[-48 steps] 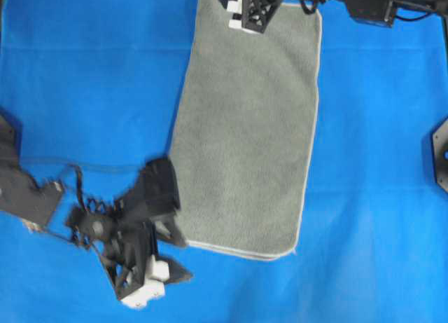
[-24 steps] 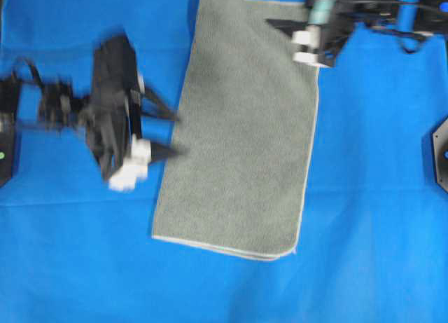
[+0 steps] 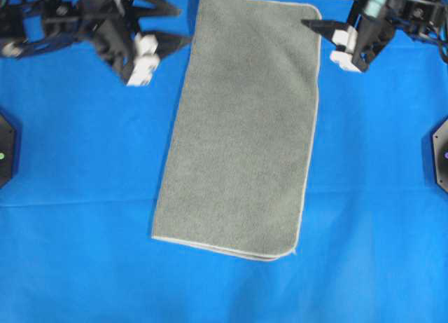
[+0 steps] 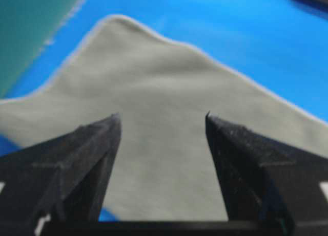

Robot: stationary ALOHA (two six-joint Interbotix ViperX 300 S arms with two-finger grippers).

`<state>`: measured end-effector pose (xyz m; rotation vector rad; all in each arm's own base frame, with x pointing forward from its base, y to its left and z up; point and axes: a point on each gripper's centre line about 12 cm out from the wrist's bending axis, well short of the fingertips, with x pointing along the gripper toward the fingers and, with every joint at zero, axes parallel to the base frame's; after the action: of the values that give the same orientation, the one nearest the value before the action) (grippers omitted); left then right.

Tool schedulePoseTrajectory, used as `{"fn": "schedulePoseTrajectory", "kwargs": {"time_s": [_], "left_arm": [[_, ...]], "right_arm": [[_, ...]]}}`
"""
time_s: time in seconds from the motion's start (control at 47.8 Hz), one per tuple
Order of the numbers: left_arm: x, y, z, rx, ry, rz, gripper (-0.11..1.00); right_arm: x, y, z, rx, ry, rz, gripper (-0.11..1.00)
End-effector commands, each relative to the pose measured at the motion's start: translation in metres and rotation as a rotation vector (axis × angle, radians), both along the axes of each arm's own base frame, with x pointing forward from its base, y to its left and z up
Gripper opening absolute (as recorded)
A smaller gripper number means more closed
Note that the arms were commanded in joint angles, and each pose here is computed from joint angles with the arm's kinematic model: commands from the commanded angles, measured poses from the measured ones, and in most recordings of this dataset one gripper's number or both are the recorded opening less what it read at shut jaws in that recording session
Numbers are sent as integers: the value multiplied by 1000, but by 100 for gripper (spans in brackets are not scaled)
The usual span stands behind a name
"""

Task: Fold a large towel.
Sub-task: 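Grasp the towel's top edge corners with both grippers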

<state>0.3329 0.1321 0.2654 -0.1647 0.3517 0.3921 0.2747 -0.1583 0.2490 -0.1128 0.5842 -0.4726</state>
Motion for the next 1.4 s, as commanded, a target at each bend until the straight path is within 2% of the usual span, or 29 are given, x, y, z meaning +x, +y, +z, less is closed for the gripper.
{"fn": "schedulePoseTrajectory", "kwargs": {"time_s": [0.0,0.167,0.397,0.523,0.606,0.836,0.941,1.024,1.108,1.213,1.275,1.38], "left_arm": [[8,29,-3,24,-8,58,64],[24,85,-41,22,51,154,64],[54,148,-80,4,78,233,64],[67,164,-100,-11,107,243,64],[70,173,-120,-41,152,253,64],[57,181,-163,-125,287,275,59],[50,182,-175,-161,343,281,50],[47,182,-177,-169,356,284,35],[49,179,-177,-171,358,278,20],[52,177,-174,-167,352,272,2],[54,177,-169,-162,342,271,1],[55,178,-158,-149,319,272,1]], "right_arm": [[3,-18,-7,15,16,-44,61],[4,-55,-50,80,128,-130,61],[12,-90,-102,139,230,-171,61],[16,-98,-126,160,274,-166,61],[18,-99,-138,173,295,-162,61],[20,-107,-149,177,288,-163,61],[22,-111,-147,170,277,-163,61],[23,-112,-147,168,276,-162,60],[22,-111,-148,168,285,-161,52],[21,-110,-149,174,295,-165,24],[19,-110,-150,178,306,-168,7],[18,-110,-150,182,317,-173,6]]}}
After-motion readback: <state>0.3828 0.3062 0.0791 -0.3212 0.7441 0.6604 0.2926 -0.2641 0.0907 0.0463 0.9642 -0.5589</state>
